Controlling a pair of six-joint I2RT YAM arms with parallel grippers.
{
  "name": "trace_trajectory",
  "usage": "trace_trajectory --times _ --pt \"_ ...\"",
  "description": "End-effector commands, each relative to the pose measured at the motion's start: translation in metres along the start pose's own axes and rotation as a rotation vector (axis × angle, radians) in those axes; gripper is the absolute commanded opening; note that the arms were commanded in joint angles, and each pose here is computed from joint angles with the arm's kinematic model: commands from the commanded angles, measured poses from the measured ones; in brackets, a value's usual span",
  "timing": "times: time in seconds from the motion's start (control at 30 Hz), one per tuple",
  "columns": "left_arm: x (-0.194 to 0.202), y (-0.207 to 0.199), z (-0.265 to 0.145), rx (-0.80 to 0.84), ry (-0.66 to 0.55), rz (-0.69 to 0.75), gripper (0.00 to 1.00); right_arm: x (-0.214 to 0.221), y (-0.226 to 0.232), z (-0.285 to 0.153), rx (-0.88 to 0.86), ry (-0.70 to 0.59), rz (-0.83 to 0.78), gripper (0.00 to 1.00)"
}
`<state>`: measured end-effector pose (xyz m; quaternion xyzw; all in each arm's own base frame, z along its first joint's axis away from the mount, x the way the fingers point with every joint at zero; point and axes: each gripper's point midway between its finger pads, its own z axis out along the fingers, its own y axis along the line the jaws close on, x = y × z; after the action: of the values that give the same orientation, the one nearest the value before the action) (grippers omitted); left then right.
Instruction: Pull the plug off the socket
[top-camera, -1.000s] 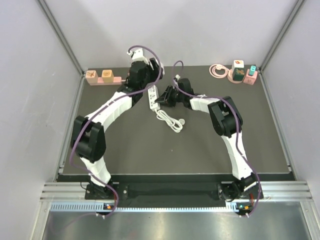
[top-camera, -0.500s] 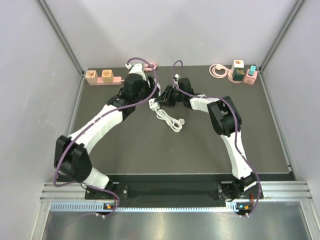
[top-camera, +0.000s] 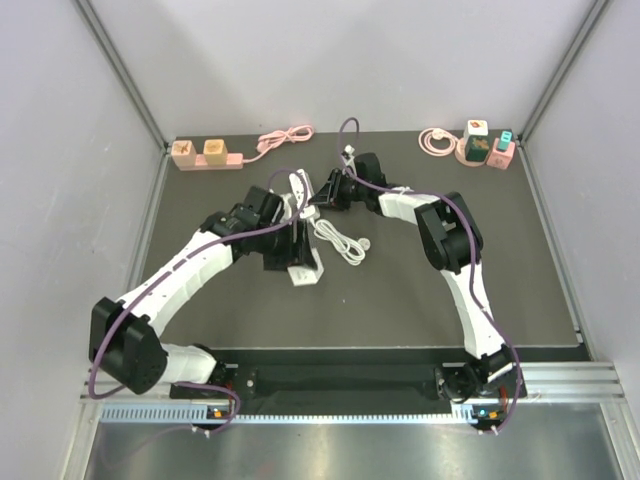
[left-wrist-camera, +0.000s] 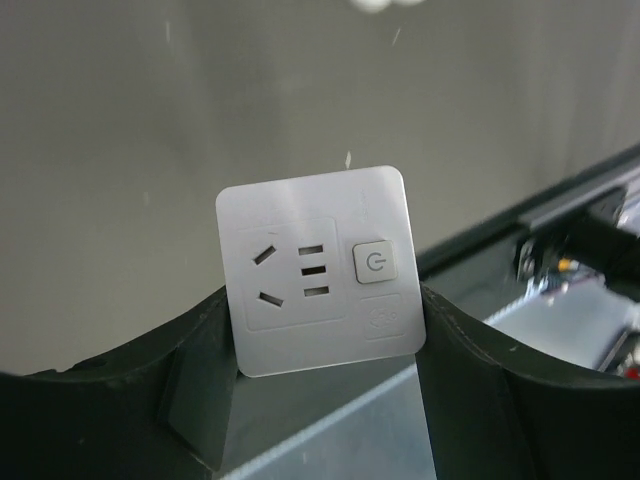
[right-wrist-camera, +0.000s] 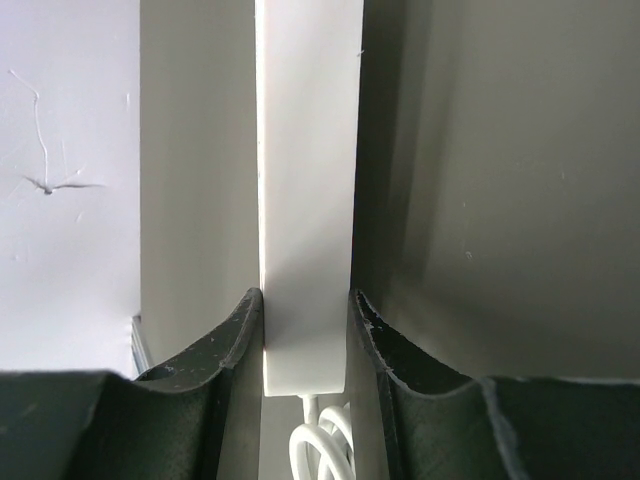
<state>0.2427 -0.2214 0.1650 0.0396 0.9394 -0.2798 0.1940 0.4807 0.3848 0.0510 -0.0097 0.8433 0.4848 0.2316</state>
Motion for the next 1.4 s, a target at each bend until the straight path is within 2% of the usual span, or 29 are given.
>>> trace_trajectory --times 0.0,0.2,0.37,0.43,0.47,0.5,0.57,0.77,0.83,0.9,0.93,0.97,1.0,1.23,1.3,1.37 --pt "0.051 0.002 -0.020 -0.027 0.185 -0.084 0.00 0.007 -0.019 0.000 0.065 0.028 -0.047 0.18" --pt "0.090 0.006 -0.022 -0.150 0.385 -0.198 0.00 0.008 -0.017 0.001 0.053 0.040 -0.051 0.18" --pt "0.102 0.029 -0.020 -0.384 0.555 -0.233 0.00 0.011 -0.013 0.004 0.041 0.051 -0.057 0.18" --pt "0.096 0.027 -0.014 -0.398 0.576 -0.226 0.00 0.012 -0.011 0.004 0.039 0.052 -0.061 0.18" --pt "0.094 0.039 -0.010 -0.468 0.605 -0.206 0.00 0.012 -0.011 0.004 0.038 0.053 -0.063 0.18" --pt "0.081 0.037 -0.006 -0.477 0.580 -0.176 0.00 0.013 -0.011 0.004 0.036 0.056 -0.065 0.19" --pt "0.073 0.046 0.006 -0.531 0.605 -0.147 0.00 0.014 -0.010 0.004 0.028 0.061 -0.062 0.19" --pt "0.076 0.046 0.038 -0.480 0.625 -0.167 0.02 0.017 -0.008 0.003 0.010 0.064 -0.056 0.19" --pt "0.077 0.051 0.040 -0.493 0.638 -0.161 0.12 0.019 -0.007 0.004 0.003 0.068 -0.052 0.19" --pt "0.072 0.051 0.041 -0.490 0.618 -0.148 0.42 0.018 -0.006 0.004 -0.003 0.064 -0.051 0.19" --pt "0.069 0.051 0.040 -0.494 0.605 -0.142 0.62 0.017 -0.005 0.004 -0.007 0.063 -0.054 0.19" --pt "0.063 0.048 0.039 -0.485 0.581 -0.134 0.92 0.017 -0.005 0.004 -0.009 0.063 -0.055 0.19" --pt "0.059 0.046 0.038 -0.483 0.569 -0.126 0.98 0.017 -0.005 0.004 -0.010 0.064 -0.056 0.19" --pt "0.041 0.035 0.031 -0.447 0.479 -0.119 0.98 0.017 -0.005 0.003 -0.007 0.063 -0.065 0.19" --pt "0.030 0.036 0.022 -0.469 0.428 -0.097 0.98 0.017 -0.006 0.002 -0.002 0.061 -0.066 0.19" --pt "0.008 0.036 0.003 -0.507 0.315 -0.065 0.98 0.016 -0.005 0.001 0.000 0.055 -0.083 0.20"
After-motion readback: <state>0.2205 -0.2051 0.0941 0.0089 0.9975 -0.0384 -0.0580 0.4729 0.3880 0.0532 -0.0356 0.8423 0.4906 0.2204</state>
